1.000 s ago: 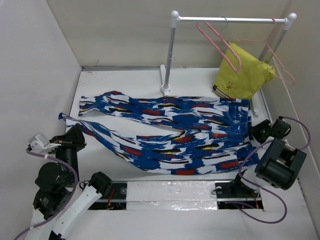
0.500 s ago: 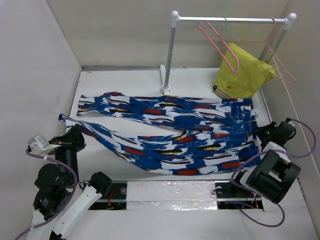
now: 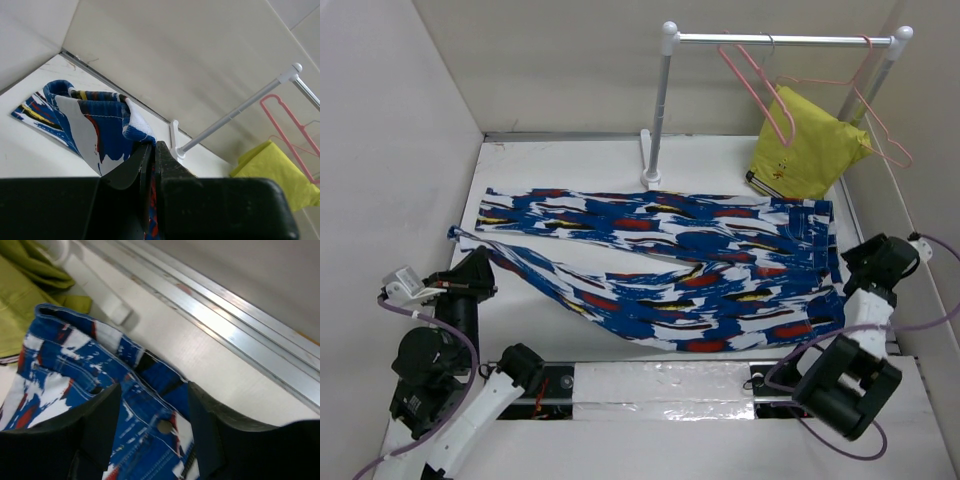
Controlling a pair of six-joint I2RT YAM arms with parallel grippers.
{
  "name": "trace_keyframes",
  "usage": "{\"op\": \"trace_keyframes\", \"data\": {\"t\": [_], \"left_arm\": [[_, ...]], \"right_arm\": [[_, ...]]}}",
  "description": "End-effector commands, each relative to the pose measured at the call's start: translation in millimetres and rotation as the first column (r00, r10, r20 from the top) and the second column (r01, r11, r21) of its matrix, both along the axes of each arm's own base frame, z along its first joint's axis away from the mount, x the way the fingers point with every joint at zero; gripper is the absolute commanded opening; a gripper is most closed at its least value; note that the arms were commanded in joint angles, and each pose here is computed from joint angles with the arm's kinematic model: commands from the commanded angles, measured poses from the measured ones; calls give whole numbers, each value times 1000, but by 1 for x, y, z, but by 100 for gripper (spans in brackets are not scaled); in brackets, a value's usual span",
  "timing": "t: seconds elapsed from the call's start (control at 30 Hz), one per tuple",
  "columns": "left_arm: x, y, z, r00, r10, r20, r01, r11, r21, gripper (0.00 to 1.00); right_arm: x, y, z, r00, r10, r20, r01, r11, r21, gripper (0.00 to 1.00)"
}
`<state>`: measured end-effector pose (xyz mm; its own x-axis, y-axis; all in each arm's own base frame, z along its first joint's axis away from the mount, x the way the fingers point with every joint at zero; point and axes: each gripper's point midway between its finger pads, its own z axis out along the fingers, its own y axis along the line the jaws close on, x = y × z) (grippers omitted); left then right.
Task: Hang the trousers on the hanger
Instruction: Flatten out the trousers at the center of the board.
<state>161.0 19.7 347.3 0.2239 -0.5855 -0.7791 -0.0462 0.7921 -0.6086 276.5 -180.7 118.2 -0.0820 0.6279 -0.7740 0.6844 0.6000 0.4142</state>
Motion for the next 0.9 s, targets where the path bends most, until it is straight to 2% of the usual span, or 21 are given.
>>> {"op": "trace_keyframes", "data": {"t": [0.0,0.07,0.1,0.13,0.17,0.27,0.3,0.37,0.4,0.5,0.53,0.6,0.67,0.8,0.87], "left_arm": [[-5,-6,19,995,-50,87,52,998,-25,0],[-10,-5,24,991,-64,115,68,997,-34,0],[-12,-5,25,990,-69,125,74,997,-38,0],[-13,-5,26,989,-73,132,79,996,-40,0],[-15,-5,28,986,-79,144,86,995,-44,0],[-22,-2,31,981,-88,173,100,993,-60,0],[-23,-1,31,980,-86,177,99,993,-65,0],[-26,2,33,978,-83,194,99,992,-75,0],[-28,4,35,976,-80,202,98,992,-80,0],[-32,8,34,974,-74,213,95,991,-94,0],[-33,8,35,974,-79,214,102,990,-97,0],[-32,7,33,974,-85,208,107,990,-96,0],[-32,7,33,975,-84,207,106,990,-93,0],[-31,10,30,979,-67,194,87,992,-96,0],[-30,12,28,982,-49,183,67,993,-94,0]], "right_arm": [[-54,6,-42,979,-112,-170,122,991,50,51],[-68,20,-51,976,-107,-189,124,989,79,34],[-71,28,-55,976,-95,-194,117,988,102,15],[-77,35,-61,976,-89,-198,113,987,116,5],[-80,37,-63,976,-91,-198,116,986,121,0],[-89,46,-61,972,-94,-214,126,982,143,0],[-92,46,-60,970,-97,-222,130,981,141,10],[-95,51,-55,970,-90,-227,126,981,149,20],[-96,52,-54,970,-91,-227,127,981,150,33],[-93,39,-62,962,-154,-225,183,977,114,47],[-90,27,-58,955,-193,-223,214,974,70,48],[-78,22,-63,948,-183,-259,216,970,108,48],[-64,31,-65,954,-112,-278,161,974,159,47],[-37,36,-65,973,-17,-232,57,985,163,42],[-29,37,-67,966,33,-257,8,987,158,40]]}}
